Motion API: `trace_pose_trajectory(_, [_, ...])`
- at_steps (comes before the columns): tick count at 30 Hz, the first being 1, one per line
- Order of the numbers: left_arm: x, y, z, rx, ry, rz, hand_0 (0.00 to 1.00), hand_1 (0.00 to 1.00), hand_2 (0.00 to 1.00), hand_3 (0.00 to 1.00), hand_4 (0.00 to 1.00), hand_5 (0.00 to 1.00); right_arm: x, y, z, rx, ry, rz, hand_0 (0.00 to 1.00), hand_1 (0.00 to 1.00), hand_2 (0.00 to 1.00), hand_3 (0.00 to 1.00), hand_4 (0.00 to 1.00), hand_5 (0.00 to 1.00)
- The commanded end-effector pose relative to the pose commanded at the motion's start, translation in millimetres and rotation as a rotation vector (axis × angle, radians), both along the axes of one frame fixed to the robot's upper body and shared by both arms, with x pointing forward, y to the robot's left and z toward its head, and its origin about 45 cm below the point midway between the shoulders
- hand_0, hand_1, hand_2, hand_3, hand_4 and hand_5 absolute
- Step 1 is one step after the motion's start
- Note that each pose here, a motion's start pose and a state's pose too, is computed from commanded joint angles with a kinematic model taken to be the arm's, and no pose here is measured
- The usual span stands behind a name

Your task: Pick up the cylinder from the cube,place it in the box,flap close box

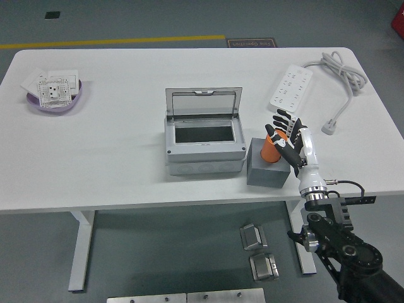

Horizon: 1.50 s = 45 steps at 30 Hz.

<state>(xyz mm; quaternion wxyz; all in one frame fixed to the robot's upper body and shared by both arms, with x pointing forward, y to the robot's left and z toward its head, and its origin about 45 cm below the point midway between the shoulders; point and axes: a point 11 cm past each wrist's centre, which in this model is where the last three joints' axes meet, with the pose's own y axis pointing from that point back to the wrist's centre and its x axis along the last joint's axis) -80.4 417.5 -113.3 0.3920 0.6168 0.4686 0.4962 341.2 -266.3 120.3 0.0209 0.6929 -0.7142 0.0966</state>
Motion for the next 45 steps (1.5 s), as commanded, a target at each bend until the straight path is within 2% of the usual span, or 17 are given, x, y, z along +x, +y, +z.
trace_pose_trajectory(1, [0.2, -0.2, -0.1, 0.000, 0.000, -0.001, 0.630, 0.585, 0.544, 0.597, 0.495, 0.046, -0.1, 1.2, -0.8, -0.006, 0.005, 0.005, 0.715, 0.738, 0.734, 0.785, 0.922, 0.524])
trace_pose_trajectory(2, [0.4, -0.4, -0.2, -0.001, 0.000, -0.001, 0.629, 0.585, 0.544, 0.597, 0.496, 0.046, -0.1, 2.1, -1.3, -0.010, 0.008, 0.008, 0.707, 0.734, 0.727, 0.779, 0.911, 0.471])
trace_pose_trajectory(7, [1.0, -1.0, -0.4, -0.002, 0.000, -0.005, 0.629, 0.585, 0.544, 0.597, 0.496, 0.046, 0.1, 5.9, -3.0, -0.037, 0.024, 0.021, 0.707, 0.734, 0.727, 0.779, 0.911, 0.471])
trace_pose_trajectory(8, [1.1, -1.1, -0.5, -0.002, 0.000, -0.005, 0.629, 0.585, 0.544, 0.597, 0.497, 0.046, 0.0, 6.1, -3.5, -0.041, 0.027, 0.023, 0.685, 0.727, 0.721, 0.772, 0.790, 0.210])
trace_pose_trajectory(13, [1.7, -1.3, -0.6, -0.002, -0.001, -0.008, 0.629, 0.585, 0.544, 0.597, 0.497, 0.046, -0.5, 7.0, -5.5, -0.052, 0.040, 0.027, 0.685, 0.727, 0.721, 0.772, 0.790, 0.210])
trace_pose_trajectory(14, [1.9, -1.3, -0.6, -0.002, -0.001, -0.008, 0.629, 0.584, 0.544, 0.597, 0.496, 0.045, -0.6, 7.2, -6.0, -0.053, 0.042, 0.027, 0.664, 0.723, 0.707, 0.766, 0.648, 0.036])
trace_pose_trajectory(19, [2.2, -1.2, -0.6, -0.001, -0.002, -0.009, 0.629, 0.584, 0.544, 0.597, 0.496, 0.045, -1.4, 8.6, -7.6, -0.063, 0.050, 0.031, 0.664, 0.723, 0.707, 0.766, 0.648, 0.036])
trace_pose_trajectory(20, [2.3, -1.2, -0.6, -0.001, -0.002, -0.009, 0.629, 0.584, 0.544, 0.597, 0.497, 0.044, -1.4, 8.8, -7.6, -0.064, 0.050, 0.031, 0.649, 0.716, 0.703, 0.736, 0.576, 0.002])
trace_pose_trajectory(25, [3.4, -1.3, -0.8, -0.001, -0.005, -0.009, 0.629, 0.584, 0.544, 0.597, 0.497, 0.044, -1.0, 9.9, -6.6, -0.068, 0.047, 0.028, 0.649, 0.716, 0.703, 0.736, 0.576, 0.002])
trace_pose_trajectory(26, [3.6, -1.3, -0.8, -0.001, -0.006, -0.009, 0.628, 0.583, 0.544, 0.596, 0.496, 0.039, -1.0, 10.1, -6.4, -0.069, 0.046, 0.027, 0.670, 0.707, 0.672, 0.713, 0.401, 0.002])
trace_pose_trajectory(31, [5.0, -1.5, -1.0, 0.000, -0.010, -0.010, 0.628, 0.583, 0.544, 0.596, 0.496, 0.039, -0.7, 11.5, -4.0, -0.082, 0.042, 0.021, 0.670, 0.707, 0.672, 0.713, 0.401, 0.002])
trace_pose_trajectory(32, [5.1, -1.5, -1.1, 0.000, -0.010, -0.009, 0.628, 0.583, 0.544, 0.597, 0.497, 0.037, -0.5, 12.1, -3.5, -0.088, 0.043, 0.023, 0.717, 0.672, 0.623, 0.640, 0.002, 0.002])
trace_pose_trajectory(37, [5.2, -2.4, -1.4, -0.002, -0.013, -0.006, 0.628, 0.583, 0.544, 0.597, 0.497, 0.037, 0.1, 16.9, 0.2, -0.124, 0.040, 0.038, 0.717, 0.672, 0.623, 0.640, 0.002, 0.002])
trace_pose_trajectory(38, [5.3, -2.6, -1.4, -0.003, -0.013, -0.005, 0.629, 0.584, 0.545, 0.596, 0.500, 0.034, 0.2, 18.0, 1.2, -0.133, 0.037, 0.042, 0.635, 0.582, 0.547, 0.467, 0.002, 0.002])
trace_pose_trajectory(43, [7.0, -3.8, -2.0, -0.004, -0.018, -0.003, 0.629, 0.584, 0.545, 0.596, 0.500, 0.034, 1.0, 21.8, 6.5, -0.174, 0.021, 0.055, 0.635, 0.582, 0.547, 0.467, 0.002, 0.002])
trace_pose_trajectory(44, [7.5, -4.1, -2.1, -0.005, -0.019, -0.004, 0.630, 0.585, 0.547, 0.598, 0.503, 0.032, 1.1, 22.2, 7.4, -0.184, 0.017, 0.056, 0.579, 0.463, 0.460, 0.306, 0.002, 0.002])
trace_pose_trajectory(45, [7.7, -4.3, -2.2, -0.005, -0.020, -0.003, 0.630, 0.585, 0.547, 0.598, 0.503, 0.032, 1.2, 22.5, 8.1, -0.193, 0.015, 0.057, 0.579, 0.463, 0.460, 0.306, 0.002, 0.002])
